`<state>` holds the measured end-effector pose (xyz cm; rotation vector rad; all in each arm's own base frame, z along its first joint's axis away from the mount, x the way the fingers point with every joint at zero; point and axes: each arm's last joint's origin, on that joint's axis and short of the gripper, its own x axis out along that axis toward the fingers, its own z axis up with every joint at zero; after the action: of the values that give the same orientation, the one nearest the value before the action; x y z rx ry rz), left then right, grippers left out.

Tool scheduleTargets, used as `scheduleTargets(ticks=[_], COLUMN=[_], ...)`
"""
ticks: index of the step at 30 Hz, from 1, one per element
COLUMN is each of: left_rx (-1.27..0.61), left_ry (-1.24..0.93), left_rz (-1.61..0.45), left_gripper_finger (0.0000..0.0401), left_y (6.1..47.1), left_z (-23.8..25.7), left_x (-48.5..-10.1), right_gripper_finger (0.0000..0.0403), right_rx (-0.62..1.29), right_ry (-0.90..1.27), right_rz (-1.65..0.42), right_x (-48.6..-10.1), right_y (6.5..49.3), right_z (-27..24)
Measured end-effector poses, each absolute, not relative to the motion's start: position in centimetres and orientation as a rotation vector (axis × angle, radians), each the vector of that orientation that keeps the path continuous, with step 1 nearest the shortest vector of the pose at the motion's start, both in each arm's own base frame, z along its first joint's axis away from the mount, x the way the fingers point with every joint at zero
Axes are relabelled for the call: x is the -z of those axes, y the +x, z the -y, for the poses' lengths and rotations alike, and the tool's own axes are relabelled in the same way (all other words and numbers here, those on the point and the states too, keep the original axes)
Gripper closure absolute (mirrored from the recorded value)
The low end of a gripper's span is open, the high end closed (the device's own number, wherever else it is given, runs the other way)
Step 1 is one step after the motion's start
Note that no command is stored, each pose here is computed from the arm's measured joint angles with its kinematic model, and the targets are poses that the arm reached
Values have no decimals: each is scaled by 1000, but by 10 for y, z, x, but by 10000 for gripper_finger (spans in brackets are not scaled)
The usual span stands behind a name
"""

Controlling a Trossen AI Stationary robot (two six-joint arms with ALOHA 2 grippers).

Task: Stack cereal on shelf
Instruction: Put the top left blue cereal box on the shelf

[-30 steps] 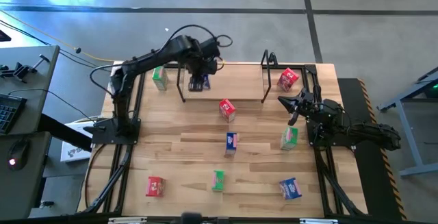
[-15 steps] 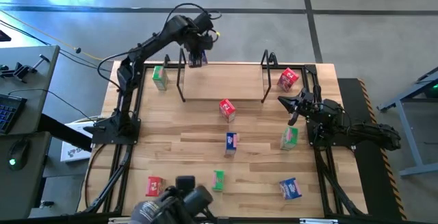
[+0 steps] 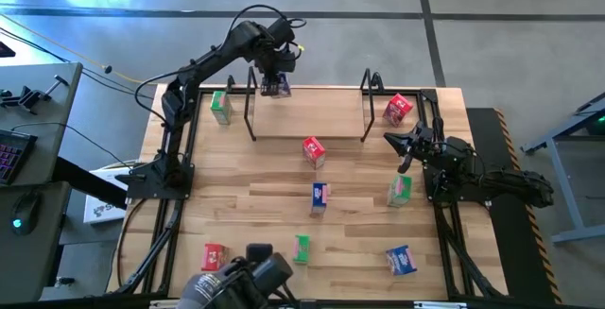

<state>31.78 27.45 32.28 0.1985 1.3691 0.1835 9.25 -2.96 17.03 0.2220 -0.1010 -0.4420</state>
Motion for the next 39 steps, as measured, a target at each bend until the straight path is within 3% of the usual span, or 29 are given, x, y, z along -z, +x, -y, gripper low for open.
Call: scheduleTargets(ticks=[13, 30, 39], left_rx=[-121, -165, -199], left_ry=[164, 174, 199], left_rz=[-1419, -1412, -1382], left_gripper_finger=[240, 205, 184], left_y=[328, 332, 327], left_z=[-285, -284, -276], left_x=[-294, -294, -313], right_gripper_finger=[403, 403, 403], right_rx=[442, 442, 442], right_ry=[222, 222, 222], right_rz=[101, 101, 101], right_x=[-170, -170, -170], right_y=[92, 93, 93], right_z=[30, 30, 30])
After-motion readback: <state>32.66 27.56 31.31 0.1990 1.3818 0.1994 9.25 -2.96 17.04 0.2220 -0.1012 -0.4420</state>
